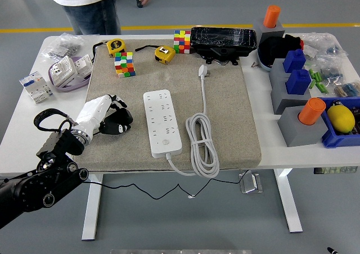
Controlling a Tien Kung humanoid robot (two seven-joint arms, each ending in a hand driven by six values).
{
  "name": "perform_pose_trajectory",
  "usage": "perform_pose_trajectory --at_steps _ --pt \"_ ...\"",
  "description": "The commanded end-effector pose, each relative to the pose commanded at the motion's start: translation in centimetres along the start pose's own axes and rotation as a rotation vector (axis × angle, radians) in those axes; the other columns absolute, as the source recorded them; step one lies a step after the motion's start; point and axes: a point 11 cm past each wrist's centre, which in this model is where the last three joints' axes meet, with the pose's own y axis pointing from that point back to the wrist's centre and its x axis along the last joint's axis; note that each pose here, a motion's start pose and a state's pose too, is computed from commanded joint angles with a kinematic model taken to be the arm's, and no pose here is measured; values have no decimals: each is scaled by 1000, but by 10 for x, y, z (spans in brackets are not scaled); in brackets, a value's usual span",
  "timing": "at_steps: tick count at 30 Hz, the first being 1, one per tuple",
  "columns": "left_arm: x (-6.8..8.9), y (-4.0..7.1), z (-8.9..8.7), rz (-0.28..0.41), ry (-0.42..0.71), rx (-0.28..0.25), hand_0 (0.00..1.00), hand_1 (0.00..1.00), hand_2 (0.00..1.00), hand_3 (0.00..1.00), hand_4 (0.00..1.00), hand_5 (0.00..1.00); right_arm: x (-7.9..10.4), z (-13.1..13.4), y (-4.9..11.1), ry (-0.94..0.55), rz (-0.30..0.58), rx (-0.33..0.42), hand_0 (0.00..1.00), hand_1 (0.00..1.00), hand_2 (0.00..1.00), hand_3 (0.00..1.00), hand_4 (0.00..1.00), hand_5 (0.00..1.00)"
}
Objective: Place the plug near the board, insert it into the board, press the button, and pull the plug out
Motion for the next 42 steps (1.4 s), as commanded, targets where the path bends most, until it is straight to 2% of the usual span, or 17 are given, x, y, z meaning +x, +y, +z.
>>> perform_pose_trajectory --at_steps 1,2,7,8,11,13,14,16,18,19,20,25,26,33,42 --pt "1 0 0 3 5 -2 636 752 777 795 998 309 0 0 0 0 0 0 613 645 659 559 955 498" --pt "2 1 1 9 12 -6 686 788 827 817 998 368 0 0 0 0 0 1 613 645 659 559 954 499" --pt "15 4 7 48 81 -33 686 788 827 817 998 368 0 0 0 -1 1 0 613 645 659 559 954 499" --pt "18 5 8 50 95 -34 712 822 877 845 998 505 0 0 0 -1 1 0 613 645 658 558 955 498" --pt "28 9 10 76 167 -51 712 822 877 845 998 505 0 -1 0 -1 2 1 613 645 658 558 955 498" --pt "35 13 12 111 229 -72 712 822 877 845 998 505 0 0 0 -1 2 0 613 645 658 558 955 498" --pt "42 16 13 153 285 -93 607 718 729 744 998 587 1 0 0 0 2 -1 612 645 659 559 955 499" --pt "53 21 15 223 380 -128 607 718 729 744 998 587 1 1 0 -1 4 -4 612 645 659 559 955 499" --pt "62 25 10 284 472 -139 607 718 729 744 998 587 2 1 0 -3 7 -5 612 645 659 559 955 499" --pt "65 26 7 307 517 -138 607 718 729 744 998 587 2 1 0 -3 7 -5 612 645 659 559 955 499" --pt "68 26 3 324 557 -130 486 605 576 575 850 394 2 0 -1 -4 8 -4 611 645 659 557 954 500" --pt "70 27 -25 376 736 -43 486 605 576 575 850 394 2 -3 -1 -6 10 1 611 645 659 557 954 500" --pt "70 27 -31 383 772 -23 469 584 558 564 804 366 2 -4 -1 -7 10 2 611 645 659 558 953 502" --pt "74 27 -55 421 903 64 462 578 557 563 792 362 1 -3 -1 -2 9 -2 611 645 659 557 951 503" --pt "76 30 -57 412 914 66 462 576 557 564 786 364 0 -7 -1 7 6 5 609 645 659 557 950 504"
